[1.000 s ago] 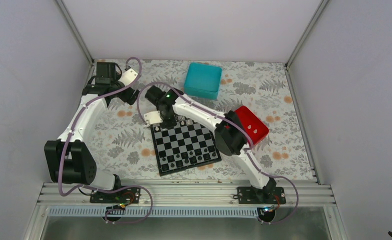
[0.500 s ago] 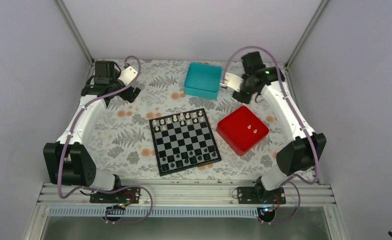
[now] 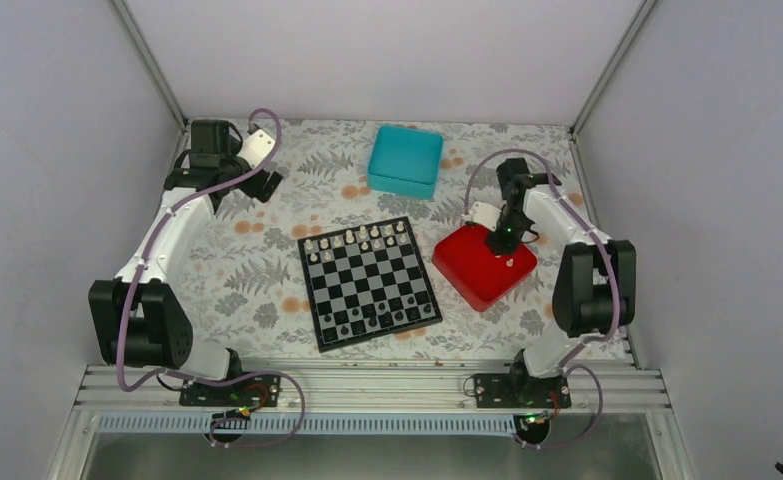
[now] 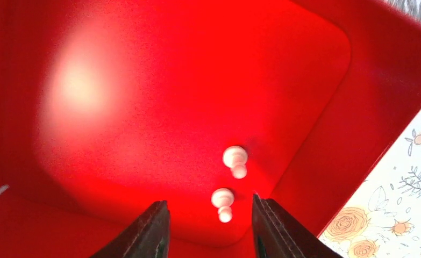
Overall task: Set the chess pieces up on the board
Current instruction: Pick up the chess piece from the storage box.
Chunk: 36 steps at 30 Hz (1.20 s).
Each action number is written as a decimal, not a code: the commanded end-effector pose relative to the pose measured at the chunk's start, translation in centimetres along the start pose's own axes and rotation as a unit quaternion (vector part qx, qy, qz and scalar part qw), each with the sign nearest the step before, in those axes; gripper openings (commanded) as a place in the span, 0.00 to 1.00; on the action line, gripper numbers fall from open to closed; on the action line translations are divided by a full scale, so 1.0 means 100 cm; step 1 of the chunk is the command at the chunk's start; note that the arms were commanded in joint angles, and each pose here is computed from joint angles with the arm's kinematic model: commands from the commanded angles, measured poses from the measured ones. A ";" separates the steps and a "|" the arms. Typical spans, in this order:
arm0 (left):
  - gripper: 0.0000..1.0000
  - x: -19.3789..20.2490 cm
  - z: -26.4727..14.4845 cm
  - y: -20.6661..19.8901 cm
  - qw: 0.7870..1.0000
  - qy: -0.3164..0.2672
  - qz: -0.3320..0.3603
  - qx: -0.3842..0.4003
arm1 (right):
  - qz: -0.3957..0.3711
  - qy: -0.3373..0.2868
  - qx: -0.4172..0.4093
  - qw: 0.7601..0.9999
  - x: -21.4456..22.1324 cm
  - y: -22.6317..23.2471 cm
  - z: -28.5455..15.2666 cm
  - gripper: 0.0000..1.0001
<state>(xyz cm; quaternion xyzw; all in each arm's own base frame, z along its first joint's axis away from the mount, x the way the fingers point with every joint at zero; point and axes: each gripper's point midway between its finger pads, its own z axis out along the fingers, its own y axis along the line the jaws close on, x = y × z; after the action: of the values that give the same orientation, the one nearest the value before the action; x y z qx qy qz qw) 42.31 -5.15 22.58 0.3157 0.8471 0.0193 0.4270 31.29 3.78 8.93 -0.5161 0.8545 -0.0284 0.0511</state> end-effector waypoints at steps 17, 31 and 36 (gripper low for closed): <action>1.00 -0.009 -0.005 0.003 1.000 -0.018 -0.007 -0.007 | 0.039 0.030 -0.018 0.999 0.013 -0.034 0.061 0.42; 1.00 -0.009 -0.005 -0.001 1.000 -0.019 -0.005 0.003 | 0.053 0.038 -0.022 0.998 0.025 -0.032 0.056 0.23; 1.00 -0.008 -0.005 -0.002 1.000 -0.019 -0.005 0.005 | 0.052 0.018 -0.021 0.998 0.016 -0.035 0.045 0.10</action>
<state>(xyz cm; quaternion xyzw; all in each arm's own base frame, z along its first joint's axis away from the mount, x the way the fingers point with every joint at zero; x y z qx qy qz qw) 42.39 -5.24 22.72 0.3101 0.8475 0.0148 0.4306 32.98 0.39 2.62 -0.4747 0.8800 -0.0188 -0.0040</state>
